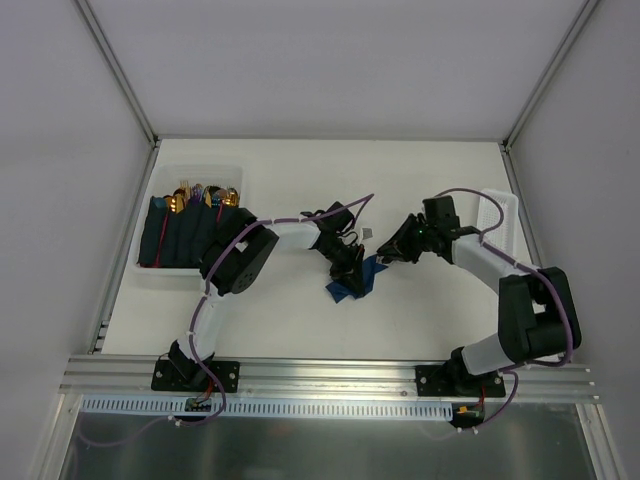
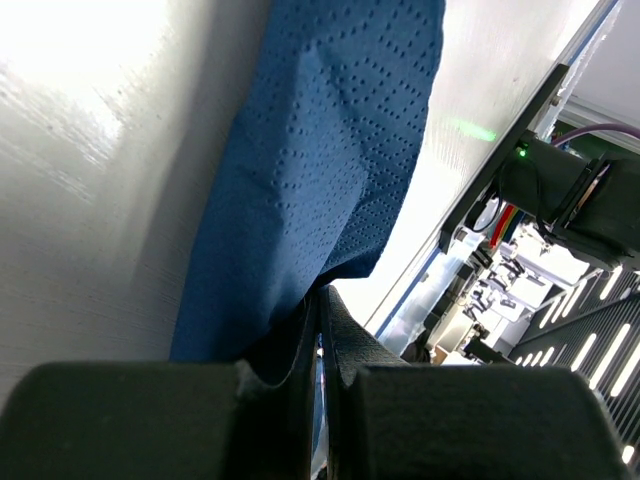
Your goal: Place the utensils on the paper napkin and roll it up
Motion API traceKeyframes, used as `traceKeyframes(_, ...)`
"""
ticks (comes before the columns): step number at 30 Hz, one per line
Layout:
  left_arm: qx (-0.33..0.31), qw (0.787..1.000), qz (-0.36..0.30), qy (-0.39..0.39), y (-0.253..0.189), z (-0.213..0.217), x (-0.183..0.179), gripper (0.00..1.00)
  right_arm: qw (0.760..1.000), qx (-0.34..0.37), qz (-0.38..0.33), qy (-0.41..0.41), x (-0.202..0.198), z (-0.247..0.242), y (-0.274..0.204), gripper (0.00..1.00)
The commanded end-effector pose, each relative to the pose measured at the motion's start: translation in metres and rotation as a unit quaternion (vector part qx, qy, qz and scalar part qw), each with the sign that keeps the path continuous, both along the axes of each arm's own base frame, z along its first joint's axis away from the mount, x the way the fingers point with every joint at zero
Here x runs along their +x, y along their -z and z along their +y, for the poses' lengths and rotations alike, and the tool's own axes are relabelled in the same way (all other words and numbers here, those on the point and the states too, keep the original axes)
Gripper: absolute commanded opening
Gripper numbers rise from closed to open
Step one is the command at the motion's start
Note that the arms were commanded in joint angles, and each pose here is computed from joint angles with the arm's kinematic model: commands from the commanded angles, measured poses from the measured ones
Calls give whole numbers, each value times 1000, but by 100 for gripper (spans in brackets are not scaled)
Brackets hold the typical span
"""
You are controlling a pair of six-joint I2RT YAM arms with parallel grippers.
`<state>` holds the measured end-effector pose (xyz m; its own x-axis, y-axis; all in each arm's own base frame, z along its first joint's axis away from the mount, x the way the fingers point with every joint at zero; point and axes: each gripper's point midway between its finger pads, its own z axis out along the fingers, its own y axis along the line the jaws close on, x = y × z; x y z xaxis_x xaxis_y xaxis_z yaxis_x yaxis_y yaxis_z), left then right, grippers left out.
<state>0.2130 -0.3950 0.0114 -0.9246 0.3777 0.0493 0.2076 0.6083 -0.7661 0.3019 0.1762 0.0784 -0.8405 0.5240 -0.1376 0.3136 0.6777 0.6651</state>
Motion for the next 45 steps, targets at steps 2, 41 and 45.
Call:
traceKeyframes(2, 117, 993, 30, -11, 58, 35, -18, 0, 999, 28, 2, -21, 4, 25, -4, 15)
traceKeyframes(41, -74, 994, -82, 18, -79, 54, 21, 30, 989, -50, 119, -72, -36, 24, 103, 6)
traceKeyframes(45, -64, 994, -79, 48, -65, 54, 4, 26, 988, -52, 121, -74, -36, 24, 103, 6)
